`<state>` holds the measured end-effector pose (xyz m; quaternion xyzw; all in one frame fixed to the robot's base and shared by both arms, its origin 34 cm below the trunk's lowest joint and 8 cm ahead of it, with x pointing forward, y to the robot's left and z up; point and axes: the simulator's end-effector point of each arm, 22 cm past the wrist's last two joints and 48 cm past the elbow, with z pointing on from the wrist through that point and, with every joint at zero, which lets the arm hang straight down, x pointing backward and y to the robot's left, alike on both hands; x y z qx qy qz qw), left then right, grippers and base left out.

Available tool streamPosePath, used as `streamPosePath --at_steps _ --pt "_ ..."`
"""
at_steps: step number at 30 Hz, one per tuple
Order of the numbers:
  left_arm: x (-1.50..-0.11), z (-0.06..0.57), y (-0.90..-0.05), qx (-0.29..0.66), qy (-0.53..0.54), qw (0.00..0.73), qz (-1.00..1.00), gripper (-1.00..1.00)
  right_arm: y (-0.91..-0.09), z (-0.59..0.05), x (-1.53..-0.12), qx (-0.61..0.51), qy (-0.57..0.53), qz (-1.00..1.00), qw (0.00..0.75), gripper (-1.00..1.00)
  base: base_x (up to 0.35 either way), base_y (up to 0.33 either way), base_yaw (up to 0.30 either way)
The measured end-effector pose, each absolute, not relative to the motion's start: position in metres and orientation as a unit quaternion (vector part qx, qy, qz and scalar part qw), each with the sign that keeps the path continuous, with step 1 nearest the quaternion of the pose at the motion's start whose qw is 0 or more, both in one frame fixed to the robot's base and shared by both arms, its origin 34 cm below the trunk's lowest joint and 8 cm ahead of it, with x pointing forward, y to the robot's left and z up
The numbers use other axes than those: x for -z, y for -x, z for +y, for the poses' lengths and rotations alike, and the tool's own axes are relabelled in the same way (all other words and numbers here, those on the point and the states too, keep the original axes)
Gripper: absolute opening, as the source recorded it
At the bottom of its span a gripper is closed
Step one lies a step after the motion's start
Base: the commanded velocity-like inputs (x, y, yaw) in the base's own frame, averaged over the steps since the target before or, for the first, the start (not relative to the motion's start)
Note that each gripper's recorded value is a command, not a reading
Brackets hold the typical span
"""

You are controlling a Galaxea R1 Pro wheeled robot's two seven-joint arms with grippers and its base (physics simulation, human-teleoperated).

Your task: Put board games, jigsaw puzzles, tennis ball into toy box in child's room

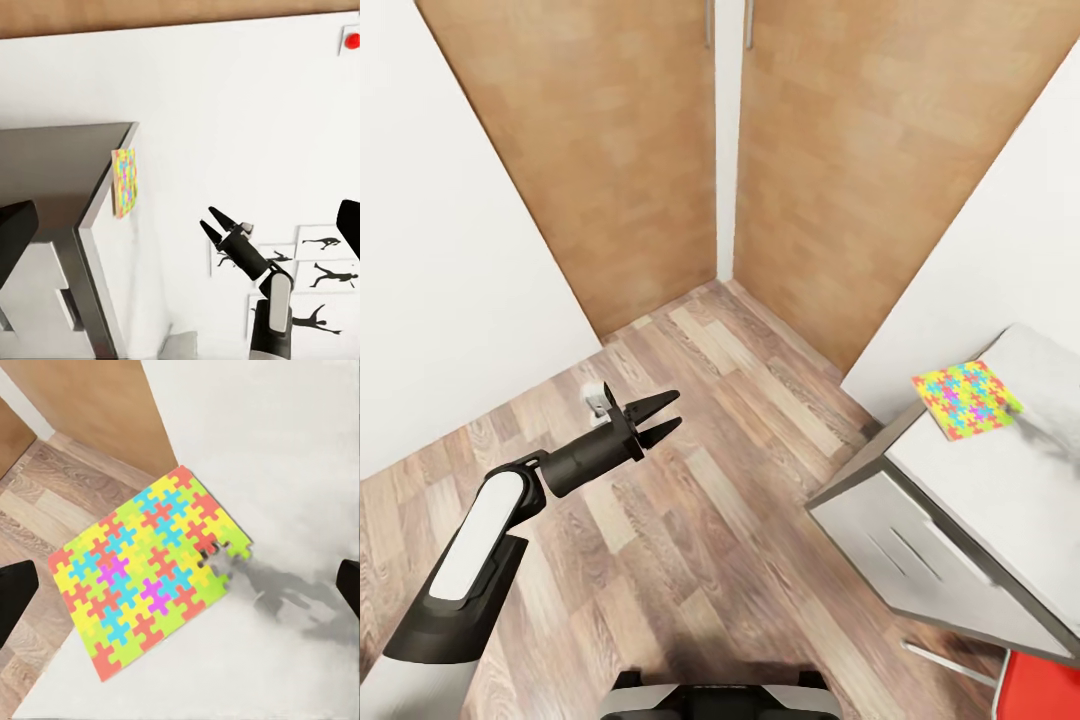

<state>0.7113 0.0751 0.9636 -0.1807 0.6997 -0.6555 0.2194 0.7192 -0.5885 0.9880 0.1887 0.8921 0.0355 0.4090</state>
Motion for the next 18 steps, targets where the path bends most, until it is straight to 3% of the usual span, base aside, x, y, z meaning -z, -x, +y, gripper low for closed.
streamPosePath --at_steps 12,18 --pt "-0.9631 0.0756 -0.7111 0.655 0.181 0.219 0.700 1.00 -0.7194 -0.5891 -0.9890 -0.035 -0.189 0.892 0.410 1.00 0.004 0.002 -0.283" --pt "-0.9633 0.0758 -0.7110 0.655 0.181 0.219 0.700 1.00 -0.7192 -0.5905 -0.9908 -0.034 -0.190 0.891 0.412 1.00 0.098 0.072 -0.278"
